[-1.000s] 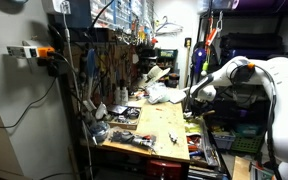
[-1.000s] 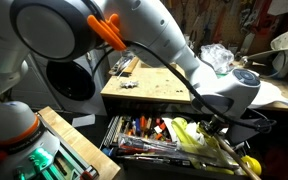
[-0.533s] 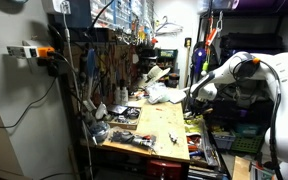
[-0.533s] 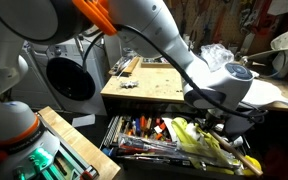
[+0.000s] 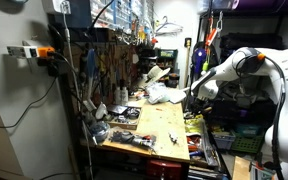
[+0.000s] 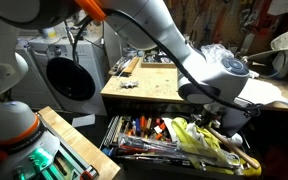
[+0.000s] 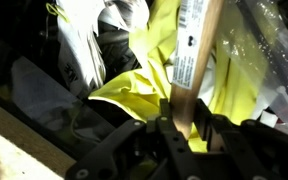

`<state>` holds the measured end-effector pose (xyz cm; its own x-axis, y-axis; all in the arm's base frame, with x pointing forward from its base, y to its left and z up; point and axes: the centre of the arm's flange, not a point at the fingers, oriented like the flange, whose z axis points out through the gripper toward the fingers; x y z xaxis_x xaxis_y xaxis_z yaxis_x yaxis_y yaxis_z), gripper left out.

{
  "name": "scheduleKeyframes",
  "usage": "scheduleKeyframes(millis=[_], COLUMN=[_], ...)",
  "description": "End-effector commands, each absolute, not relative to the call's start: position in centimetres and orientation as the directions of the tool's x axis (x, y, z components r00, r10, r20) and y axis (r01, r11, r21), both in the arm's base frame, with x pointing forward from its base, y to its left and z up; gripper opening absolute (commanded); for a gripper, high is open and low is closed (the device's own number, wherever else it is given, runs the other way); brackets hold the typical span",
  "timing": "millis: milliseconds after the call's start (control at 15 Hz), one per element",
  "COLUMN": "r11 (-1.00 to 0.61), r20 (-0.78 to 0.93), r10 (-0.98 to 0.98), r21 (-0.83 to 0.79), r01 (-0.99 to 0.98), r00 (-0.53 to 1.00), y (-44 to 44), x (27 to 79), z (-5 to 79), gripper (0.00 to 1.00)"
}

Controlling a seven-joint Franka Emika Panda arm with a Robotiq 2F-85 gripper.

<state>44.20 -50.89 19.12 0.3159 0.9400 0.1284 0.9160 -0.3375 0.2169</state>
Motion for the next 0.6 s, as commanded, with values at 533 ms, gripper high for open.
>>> scheduleKeyframes(millis=[533], r11=[-0.181], r20=[0.106], r10=[0.982], r21=[0.317], r01=[0.931], r00=[0.155], y=[-48.5], x=[37.0], z=[26.4], gripper=[0.07])
